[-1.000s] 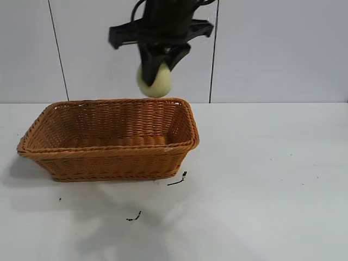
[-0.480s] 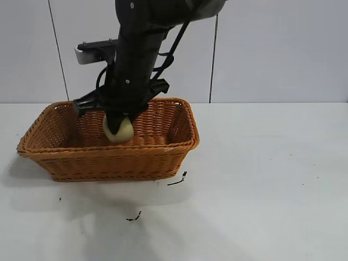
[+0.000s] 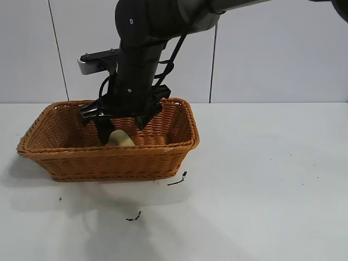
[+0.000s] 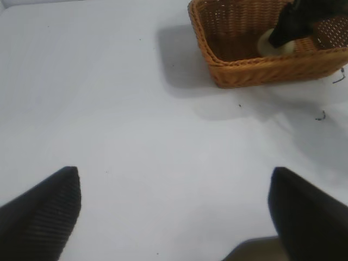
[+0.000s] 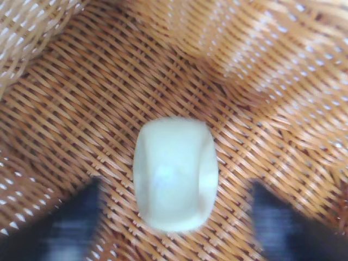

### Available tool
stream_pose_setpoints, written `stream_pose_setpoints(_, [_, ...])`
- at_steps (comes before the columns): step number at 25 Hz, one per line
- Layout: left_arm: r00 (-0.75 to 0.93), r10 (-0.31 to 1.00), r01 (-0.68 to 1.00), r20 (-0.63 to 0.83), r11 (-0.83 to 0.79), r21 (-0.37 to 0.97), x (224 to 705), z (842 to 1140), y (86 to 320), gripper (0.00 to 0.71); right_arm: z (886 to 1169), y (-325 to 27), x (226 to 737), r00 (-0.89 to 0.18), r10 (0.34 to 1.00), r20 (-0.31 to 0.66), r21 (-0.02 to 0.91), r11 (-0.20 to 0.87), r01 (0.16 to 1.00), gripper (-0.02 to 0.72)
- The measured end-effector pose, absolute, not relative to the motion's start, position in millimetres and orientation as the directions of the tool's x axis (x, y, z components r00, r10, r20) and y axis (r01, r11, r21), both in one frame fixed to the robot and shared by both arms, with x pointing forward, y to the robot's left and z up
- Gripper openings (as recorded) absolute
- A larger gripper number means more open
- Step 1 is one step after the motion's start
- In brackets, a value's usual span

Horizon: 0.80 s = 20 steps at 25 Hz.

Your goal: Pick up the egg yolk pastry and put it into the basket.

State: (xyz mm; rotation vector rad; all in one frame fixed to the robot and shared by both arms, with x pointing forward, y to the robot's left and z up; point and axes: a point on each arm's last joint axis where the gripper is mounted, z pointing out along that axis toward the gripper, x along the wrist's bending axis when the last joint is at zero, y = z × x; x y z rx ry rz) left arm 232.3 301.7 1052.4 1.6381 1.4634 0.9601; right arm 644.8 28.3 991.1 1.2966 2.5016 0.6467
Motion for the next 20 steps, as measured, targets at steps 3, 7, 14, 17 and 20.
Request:
stream_pose_setpoints(3, [0.075, 0.995, 0.453, 0.061, -0.089, 0.887, 232, 1052, 302, 0.696, 1024, 27, 646, -0.565, 0.825, -0.017, 0.523, 0.489, 0.698, 0.693])
stream_pose_setpoints(7, [0.075, 0.995, 0.453, 0.061, -0.089, 0.887, 232, 1052, 302, 0.696, 1050, 15, 656, -0.541, 0.841, -0.01, 0.567, 0.45, 0.69, 0.693])
stream_pose_setpoints(14, [0.075, 0.995, 0.453, 0.061, -0.089, 0.887, 232, 1052, 302, 0.696, 1050, -67, 700, -0.383, 0.923, -0.016, 0.518, 0.335, 0.787, 0.693])
stream_pose_setpoints(17, [0.075, 0.995, 0.453, 0.061, -0.089, 0.887, 232, 1052, 302, 0.696, 1049, -115, 721, -0.287, 0.958, -0.018, 0.506, 0.256, 0.824, 0.693])
stream_pose_setpoints(20, [0.075, 0.995, 0.453, 0.061, -0.089, 0.887, 232, 1052, 302, 0.696, 1048, -165, 735, -0.189, 0.982, -0.023, 0.485, 0.176, 0.857, 0.693])
